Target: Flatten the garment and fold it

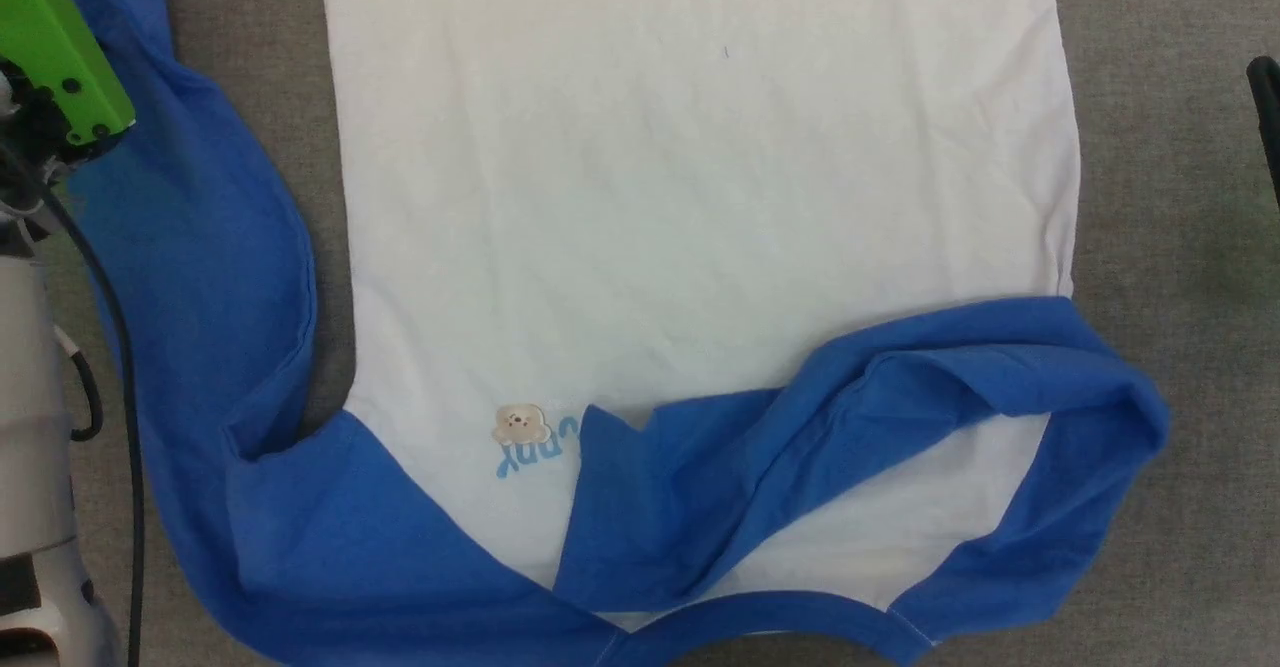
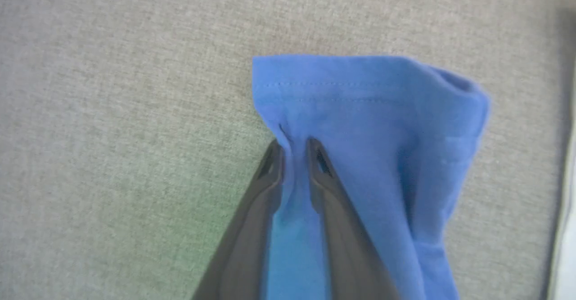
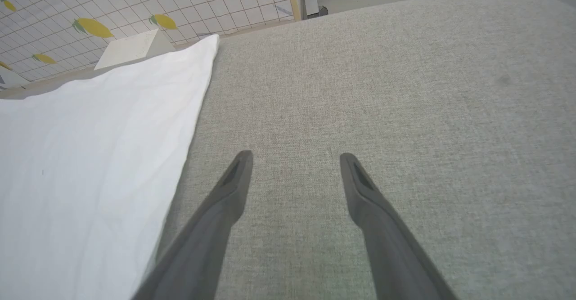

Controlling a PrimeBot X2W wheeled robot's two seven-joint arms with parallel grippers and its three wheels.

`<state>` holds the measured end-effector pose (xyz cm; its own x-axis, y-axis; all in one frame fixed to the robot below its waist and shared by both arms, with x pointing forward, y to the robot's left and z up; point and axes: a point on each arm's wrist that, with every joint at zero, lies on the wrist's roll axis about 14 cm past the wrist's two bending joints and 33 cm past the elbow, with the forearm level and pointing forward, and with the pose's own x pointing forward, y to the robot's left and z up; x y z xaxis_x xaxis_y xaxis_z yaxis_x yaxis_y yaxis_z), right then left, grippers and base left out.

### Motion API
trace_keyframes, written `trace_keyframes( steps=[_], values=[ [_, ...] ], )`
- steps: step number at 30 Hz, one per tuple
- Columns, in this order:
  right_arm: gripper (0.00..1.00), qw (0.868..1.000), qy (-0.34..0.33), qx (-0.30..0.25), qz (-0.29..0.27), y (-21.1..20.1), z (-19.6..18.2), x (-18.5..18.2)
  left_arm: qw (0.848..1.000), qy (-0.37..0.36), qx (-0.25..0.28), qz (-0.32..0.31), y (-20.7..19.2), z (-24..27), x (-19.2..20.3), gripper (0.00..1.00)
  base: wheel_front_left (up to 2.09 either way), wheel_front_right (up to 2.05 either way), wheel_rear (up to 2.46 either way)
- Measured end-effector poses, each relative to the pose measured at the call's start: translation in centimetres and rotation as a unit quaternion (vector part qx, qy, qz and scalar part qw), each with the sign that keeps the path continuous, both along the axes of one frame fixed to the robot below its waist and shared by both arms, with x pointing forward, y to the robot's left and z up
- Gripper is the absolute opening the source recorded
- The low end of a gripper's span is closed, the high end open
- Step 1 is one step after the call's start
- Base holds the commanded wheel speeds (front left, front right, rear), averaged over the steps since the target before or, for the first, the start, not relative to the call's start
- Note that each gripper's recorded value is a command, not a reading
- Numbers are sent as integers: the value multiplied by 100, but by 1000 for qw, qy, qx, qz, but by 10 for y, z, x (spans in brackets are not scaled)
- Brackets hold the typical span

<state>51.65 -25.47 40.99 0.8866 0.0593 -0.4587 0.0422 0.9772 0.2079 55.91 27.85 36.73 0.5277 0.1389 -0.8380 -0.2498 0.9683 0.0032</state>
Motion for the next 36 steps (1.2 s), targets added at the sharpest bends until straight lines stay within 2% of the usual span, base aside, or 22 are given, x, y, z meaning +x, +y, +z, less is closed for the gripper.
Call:
trace_keyframes(
  steps=[3, 7, 12, 15, 18, 23, 30, 36],
  values=[
    [100, 1000, -1, 1, 1, 1, 0, 0, 999, -38, -10, 11, 1, 7, 5, 0, 0, 0, 0],
    [100, 1000, -9, 4, -1, 2, 5, 0, 990, -116, -36, 68, 13, 27, 12, 0, 0, 0, 0],
    [100, 1000, -24, 10, -6, 2, 18, -3, 967, -218, -74, 110, 27, 70, 18, 0, 0, 0, 0],
    [100, 999, -33, 10, -9, 0, 28, -6, 955, -265, -97, 95, 24, 96, 17, 0, 0, 0, 0],
    [100, 999, -35, 7, -13, -1, 35, -12, 937, -322, -121, 64, 11, 132, 17, 0, 0, 0, 0],
    [100, 998, -49, 22, -14, 6, 53, -22, 905, -388, -169, -38, -55, 194, 8, 0, 0, 0, 0],
    [100, 996, -80, 41, -7, 20, 85, -35, 883, -379, -214, -177, -164, 224, -38, 0, 0, 0, 0],
    [100, 993, -103, 49, -2, 28, 107, -45, 867, -320, -250, -287, -245, 203, -97, 0, 0, 0, 0]
  ],
)
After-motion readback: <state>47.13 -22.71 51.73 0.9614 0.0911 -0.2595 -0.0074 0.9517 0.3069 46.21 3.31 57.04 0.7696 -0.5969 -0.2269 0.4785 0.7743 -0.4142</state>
